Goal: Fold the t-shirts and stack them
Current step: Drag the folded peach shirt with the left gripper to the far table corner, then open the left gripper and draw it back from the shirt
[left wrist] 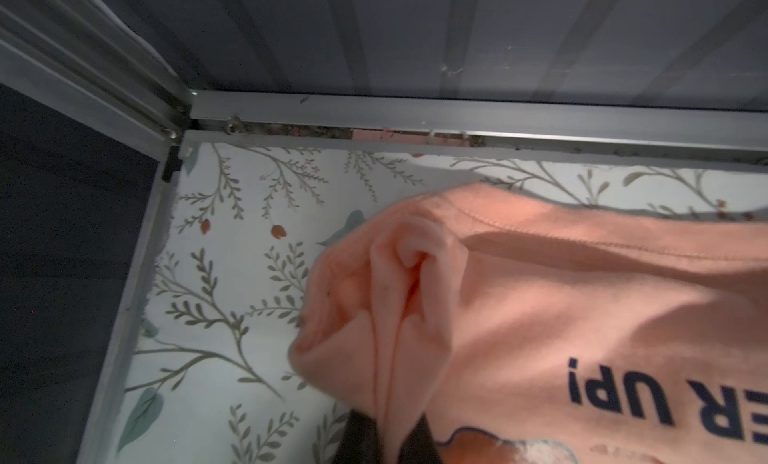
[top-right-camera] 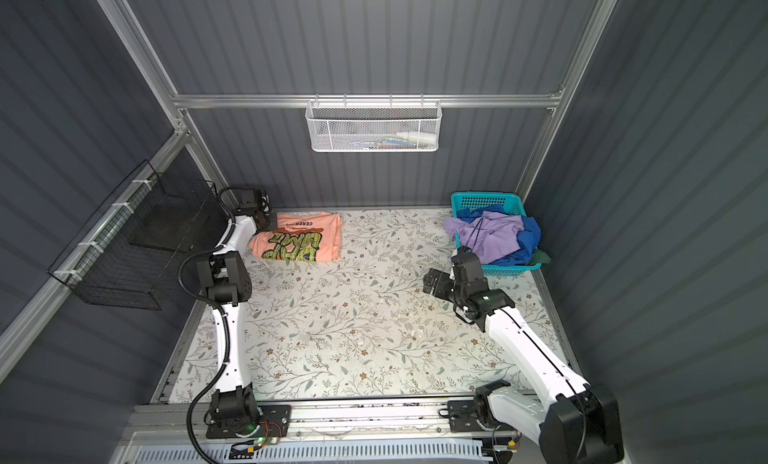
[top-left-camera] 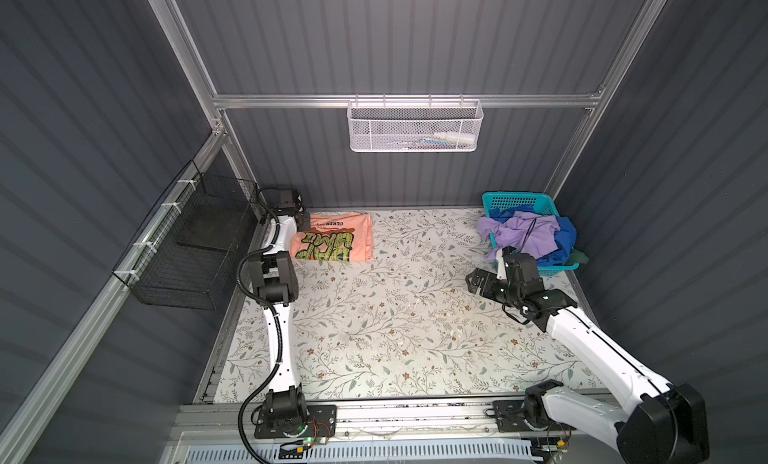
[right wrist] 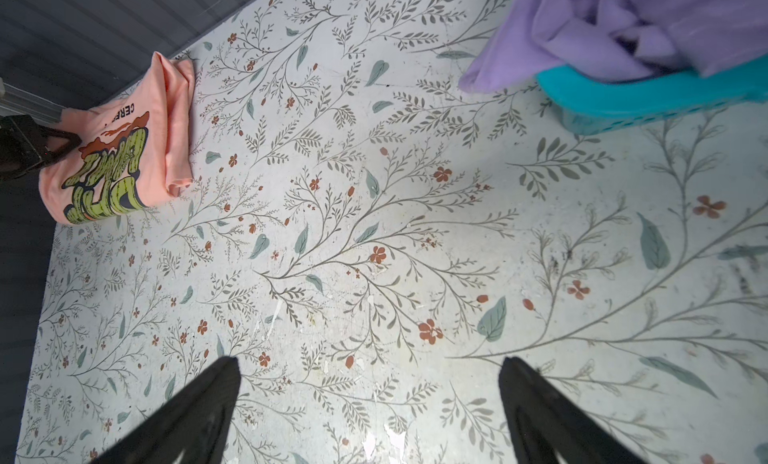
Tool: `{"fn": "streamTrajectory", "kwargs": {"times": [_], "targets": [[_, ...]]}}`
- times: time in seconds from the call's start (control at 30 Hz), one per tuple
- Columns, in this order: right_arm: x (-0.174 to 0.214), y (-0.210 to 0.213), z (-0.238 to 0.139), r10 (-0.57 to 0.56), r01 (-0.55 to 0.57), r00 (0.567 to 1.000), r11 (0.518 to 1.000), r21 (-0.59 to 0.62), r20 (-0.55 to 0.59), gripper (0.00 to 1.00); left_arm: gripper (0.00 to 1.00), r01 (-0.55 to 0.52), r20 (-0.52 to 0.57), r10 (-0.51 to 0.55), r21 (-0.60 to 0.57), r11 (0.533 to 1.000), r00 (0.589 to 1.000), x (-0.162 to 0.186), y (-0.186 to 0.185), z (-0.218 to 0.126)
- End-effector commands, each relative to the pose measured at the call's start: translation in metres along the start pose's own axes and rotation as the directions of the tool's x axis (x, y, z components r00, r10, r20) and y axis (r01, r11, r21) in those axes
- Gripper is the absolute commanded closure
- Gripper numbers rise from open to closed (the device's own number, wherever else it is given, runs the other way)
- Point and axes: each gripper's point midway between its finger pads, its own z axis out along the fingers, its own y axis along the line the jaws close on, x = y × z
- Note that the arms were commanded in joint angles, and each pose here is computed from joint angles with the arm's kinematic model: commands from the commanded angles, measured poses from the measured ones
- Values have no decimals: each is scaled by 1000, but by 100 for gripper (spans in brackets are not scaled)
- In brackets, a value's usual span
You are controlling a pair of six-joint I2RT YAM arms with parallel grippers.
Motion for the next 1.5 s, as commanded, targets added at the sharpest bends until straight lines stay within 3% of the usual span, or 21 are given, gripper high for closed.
{"fn": "streamTrajectory", "kwargs": {"times": [0.0,0.47,0.5,0.53,0.6,0.67,0.73,1.03,1.47], "targets": [[2,2,9,-4,4,1000,1000,-10,-14,1,100,-33,11,36,-177,984,999,-13,37,-19],[6,12,8,-28,25,998,998,-60,-48,2,100,-69,52,97,-396,916,994,-28,75,-29],[6,12,7,-28,25,998,998,-63,-48,2,96,-77,52,106,-393,916,993,-29,74,-27],[6,13,6,-28,25,999,998,-65,-45,2,70,-85,49,112,-386,919,993,-28,73,-25],[5,13,3,-29,26,999,997,-69,-41,1,53,-80,48,108,-394,916,993,-27,74,-24],[6,12,3,-28,26,999,998,-65,-42,1,19,-52,61,85,-414,909,995,-29,78,-28],[8,11,4,-25,23,999,998,-60,-47,1,1,-35,71,70,-400,916,995,-31,76,-31],[5,15,-5,-12,10,1000,996,-89,-16,1,0,-33,74,58,-308,951,996,-13,42,-41],[3,13,-13,-20,21,1000,996,-91,15,1,0,-37,223,79,-186,982,972,-4,-55,-97]]}}
